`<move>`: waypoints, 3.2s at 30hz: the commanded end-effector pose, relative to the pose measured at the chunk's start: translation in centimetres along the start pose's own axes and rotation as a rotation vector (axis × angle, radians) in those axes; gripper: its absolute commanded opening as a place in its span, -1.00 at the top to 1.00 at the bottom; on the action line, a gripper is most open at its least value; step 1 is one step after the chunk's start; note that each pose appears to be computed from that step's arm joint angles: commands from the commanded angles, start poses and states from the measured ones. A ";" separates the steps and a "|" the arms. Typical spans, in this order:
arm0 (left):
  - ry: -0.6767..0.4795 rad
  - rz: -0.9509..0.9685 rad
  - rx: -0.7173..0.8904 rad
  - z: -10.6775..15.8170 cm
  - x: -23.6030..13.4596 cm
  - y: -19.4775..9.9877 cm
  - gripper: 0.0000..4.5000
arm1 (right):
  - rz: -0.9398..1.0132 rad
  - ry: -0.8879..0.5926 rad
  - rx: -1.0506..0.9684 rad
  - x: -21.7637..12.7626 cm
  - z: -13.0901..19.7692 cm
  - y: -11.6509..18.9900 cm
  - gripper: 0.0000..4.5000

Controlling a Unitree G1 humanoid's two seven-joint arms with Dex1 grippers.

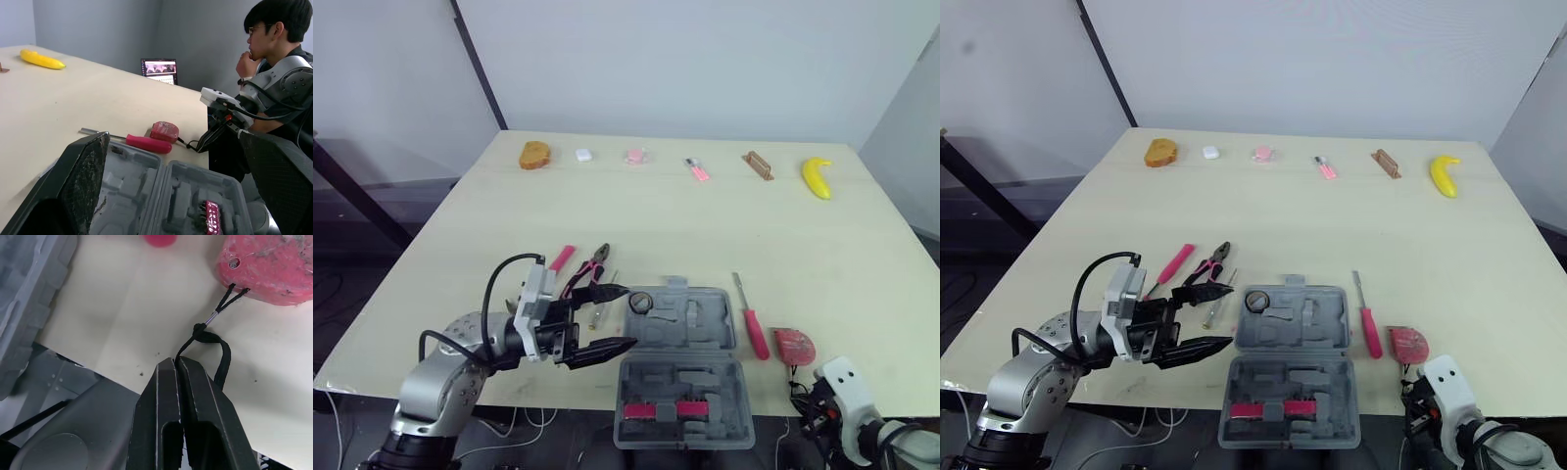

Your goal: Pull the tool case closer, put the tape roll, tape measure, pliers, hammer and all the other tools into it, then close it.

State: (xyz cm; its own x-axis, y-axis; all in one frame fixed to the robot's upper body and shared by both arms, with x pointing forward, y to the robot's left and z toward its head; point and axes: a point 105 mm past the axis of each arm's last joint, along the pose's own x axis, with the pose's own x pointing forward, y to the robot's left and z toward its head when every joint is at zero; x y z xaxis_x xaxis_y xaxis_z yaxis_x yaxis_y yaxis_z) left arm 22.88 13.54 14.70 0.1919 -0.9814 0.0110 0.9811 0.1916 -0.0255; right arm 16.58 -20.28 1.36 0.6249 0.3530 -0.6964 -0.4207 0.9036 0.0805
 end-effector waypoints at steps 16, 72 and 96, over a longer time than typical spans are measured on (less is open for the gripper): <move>-0.014 -0.090 0.027 1.2 0.8 -0.9 -1.00 | 0.444 -0.091 -0.543 -5.4 9.8 -1.8 -0.96; -0.007 0.046 -0.001 -0.5 -1.6 -1.3 -1.00 | 0.479 0.022 -0.899 1.8 13.8 -4.5 -0.31; 0.108 -0.052 0.050 2.4 -6.3 4.5 -1.00 | 0.413 0.341 -1.084 7.6 22.4 5.1 -0.31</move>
State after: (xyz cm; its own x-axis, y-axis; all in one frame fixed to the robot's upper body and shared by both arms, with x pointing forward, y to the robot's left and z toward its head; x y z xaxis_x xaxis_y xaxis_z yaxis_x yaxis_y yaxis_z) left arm 26.28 20.38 16.60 0.1919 -0.9796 -0.0601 0.9812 0.1927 -0.0082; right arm 33.61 -8.26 11.87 0.1541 0.3376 -0.9286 -0.9879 0.0357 -0.1509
